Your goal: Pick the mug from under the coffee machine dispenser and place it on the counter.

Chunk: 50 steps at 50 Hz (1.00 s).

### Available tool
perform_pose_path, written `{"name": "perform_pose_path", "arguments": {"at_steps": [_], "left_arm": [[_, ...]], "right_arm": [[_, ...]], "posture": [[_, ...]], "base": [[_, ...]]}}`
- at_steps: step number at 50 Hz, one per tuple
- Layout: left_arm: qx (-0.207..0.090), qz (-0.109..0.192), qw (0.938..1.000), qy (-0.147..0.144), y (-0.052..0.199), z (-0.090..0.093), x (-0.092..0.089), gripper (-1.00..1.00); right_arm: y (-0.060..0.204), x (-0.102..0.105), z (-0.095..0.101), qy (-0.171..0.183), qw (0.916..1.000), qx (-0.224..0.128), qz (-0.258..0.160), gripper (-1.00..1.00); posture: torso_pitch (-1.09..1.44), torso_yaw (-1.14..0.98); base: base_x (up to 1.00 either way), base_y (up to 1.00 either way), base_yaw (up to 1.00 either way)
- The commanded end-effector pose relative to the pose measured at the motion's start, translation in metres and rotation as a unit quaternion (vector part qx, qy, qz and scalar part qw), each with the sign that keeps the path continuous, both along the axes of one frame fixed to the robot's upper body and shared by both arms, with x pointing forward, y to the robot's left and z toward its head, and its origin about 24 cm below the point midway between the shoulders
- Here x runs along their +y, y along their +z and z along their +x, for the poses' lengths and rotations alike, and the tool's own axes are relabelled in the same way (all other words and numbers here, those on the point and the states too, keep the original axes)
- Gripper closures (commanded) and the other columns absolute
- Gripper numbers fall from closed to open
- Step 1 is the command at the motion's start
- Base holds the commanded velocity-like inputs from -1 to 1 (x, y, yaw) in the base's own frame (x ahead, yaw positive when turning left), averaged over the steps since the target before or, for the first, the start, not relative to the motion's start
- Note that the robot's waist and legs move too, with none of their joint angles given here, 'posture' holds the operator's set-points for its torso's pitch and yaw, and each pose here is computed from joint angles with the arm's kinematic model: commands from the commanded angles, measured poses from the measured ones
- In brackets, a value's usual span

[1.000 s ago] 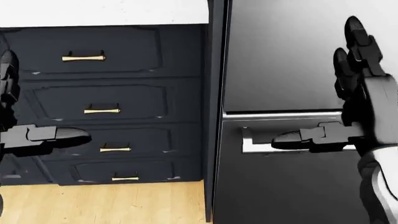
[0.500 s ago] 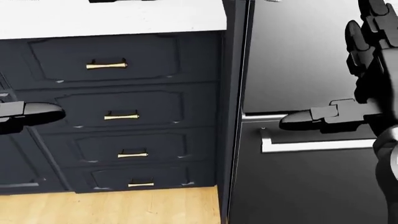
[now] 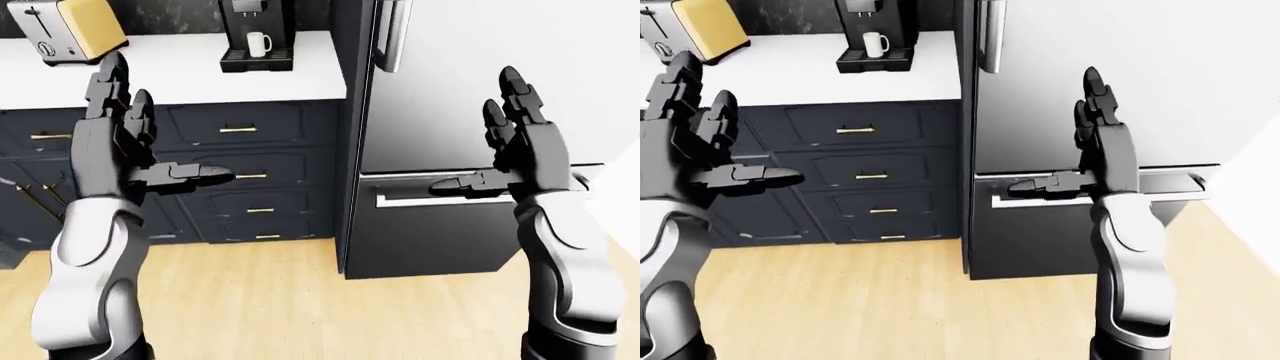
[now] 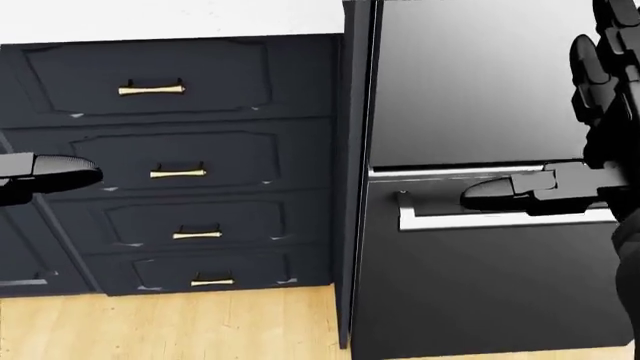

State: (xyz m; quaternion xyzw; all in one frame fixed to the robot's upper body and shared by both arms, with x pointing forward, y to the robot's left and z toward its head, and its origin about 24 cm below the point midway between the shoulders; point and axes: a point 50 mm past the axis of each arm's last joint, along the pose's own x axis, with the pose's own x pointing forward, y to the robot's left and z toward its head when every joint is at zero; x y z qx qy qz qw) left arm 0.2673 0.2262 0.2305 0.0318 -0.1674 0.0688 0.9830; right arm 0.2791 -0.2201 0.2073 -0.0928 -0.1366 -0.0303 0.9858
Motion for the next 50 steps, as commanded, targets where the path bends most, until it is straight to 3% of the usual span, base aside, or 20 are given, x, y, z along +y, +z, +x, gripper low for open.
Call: {"name": "perform_pose_path", "arguments": {"at_steps": [1,50], "left_arm": [[-0.038,0.01,0.9992,0.007,0.015,-0.0045,0.0019,-1.0],[-0.043,0.015,0.9989,0.008,0.0193,-0.0042,0.0018,-1.0]], "right_arm": [[0.015,0.0043,-0.0029,0.008,0.9991,-0.039,-0.011,-1.0],[0.0133,0.0064,-0.0047,0.016,0.9992,-0.034,-0.012,-1.0]], "posture": [[0.0,0.0],[0.0,0.0]], "base": [[0.0,0.05,0.0],[0.04,0.09,0.0]]}}
